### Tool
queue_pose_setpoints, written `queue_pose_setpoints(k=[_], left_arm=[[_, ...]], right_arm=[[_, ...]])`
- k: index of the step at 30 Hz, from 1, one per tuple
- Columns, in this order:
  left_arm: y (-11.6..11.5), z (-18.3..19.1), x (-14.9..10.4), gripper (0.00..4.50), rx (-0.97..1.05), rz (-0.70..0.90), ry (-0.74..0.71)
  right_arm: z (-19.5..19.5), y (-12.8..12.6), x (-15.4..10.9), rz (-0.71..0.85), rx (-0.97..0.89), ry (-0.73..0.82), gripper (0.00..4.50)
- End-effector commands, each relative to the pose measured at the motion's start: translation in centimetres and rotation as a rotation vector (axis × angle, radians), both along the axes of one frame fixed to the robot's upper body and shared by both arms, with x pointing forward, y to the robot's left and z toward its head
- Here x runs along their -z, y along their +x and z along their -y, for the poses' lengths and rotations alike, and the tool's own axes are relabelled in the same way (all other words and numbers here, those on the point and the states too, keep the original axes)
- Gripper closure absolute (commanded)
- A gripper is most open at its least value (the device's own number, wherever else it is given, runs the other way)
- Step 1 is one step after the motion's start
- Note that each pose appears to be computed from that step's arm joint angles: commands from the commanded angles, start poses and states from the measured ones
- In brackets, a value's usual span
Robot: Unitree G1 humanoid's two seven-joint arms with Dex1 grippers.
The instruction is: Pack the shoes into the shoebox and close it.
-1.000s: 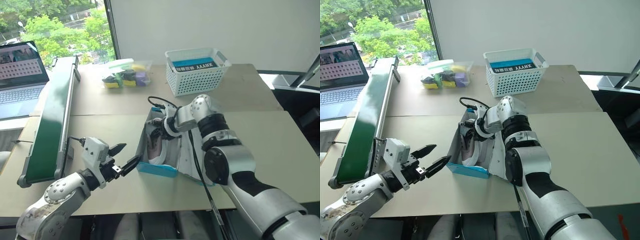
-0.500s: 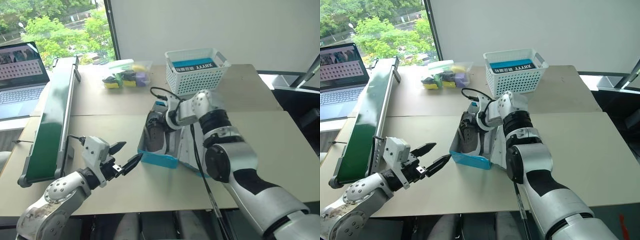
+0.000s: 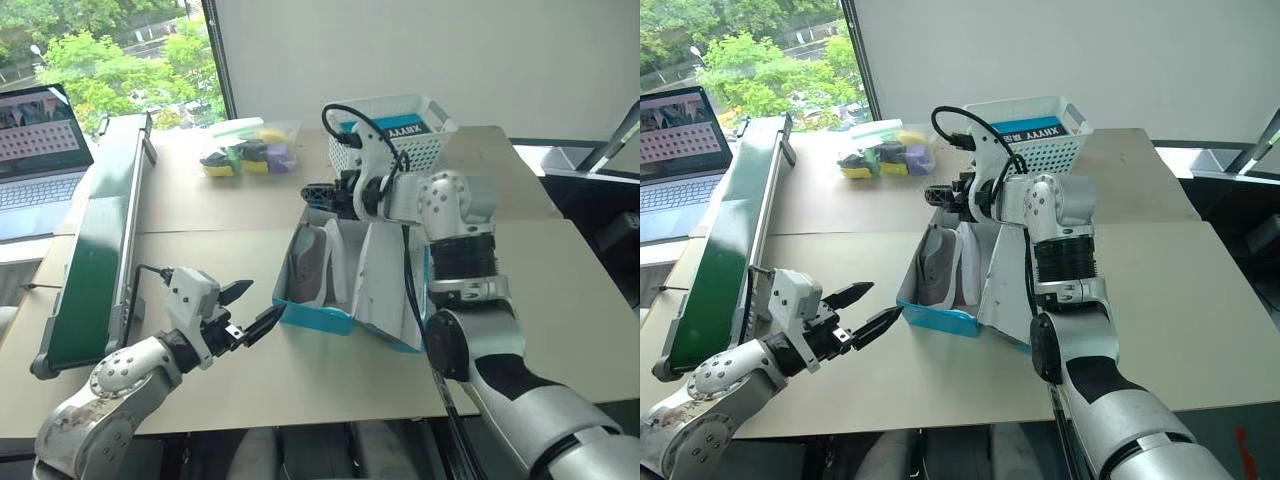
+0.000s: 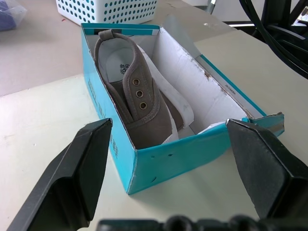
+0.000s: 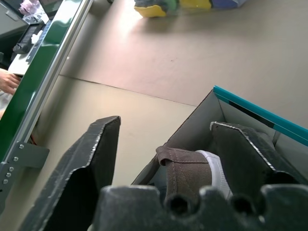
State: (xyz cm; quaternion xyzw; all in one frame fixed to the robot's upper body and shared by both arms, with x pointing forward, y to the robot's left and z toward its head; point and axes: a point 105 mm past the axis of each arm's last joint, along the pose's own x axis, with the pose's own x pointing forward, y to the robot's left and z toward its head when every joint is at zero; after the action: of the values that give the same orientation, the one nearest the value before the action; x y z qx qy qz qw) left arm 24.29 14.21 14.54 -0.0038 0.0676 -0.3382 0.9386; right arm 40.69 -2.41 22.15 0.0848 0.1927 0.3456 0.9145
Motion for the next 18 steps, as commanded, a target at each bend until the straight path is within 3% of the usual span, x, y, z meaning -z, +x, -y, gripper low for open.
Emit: queue_pose_setpoints(k=[1,7,13,18], left_arm=[[-0.1,0.2,-0.5,0.47,0.019,0.024,0.011],[-0.2,0.4,-0.6,0.47,0.019,0.024,0.01],[-0.6,0.5,-0.7,0.47,0.009,0.024,0.004],[-0.8,0.4,-0.8,0.47,0.0,0.021,0.008]], right_arm=[[-1.4,-0.9,-1.5,0.16,-0.096,-0.032,2.44],[-2.1,-0.7,1.8,0.148,-0.15,-0.125,4.47],[-0.9,2.2,8.1,0.061,-0.088,-0.337,4.47],[-0.8,2.7,10.2,0.062,-0.13,-0.434,4.47]])
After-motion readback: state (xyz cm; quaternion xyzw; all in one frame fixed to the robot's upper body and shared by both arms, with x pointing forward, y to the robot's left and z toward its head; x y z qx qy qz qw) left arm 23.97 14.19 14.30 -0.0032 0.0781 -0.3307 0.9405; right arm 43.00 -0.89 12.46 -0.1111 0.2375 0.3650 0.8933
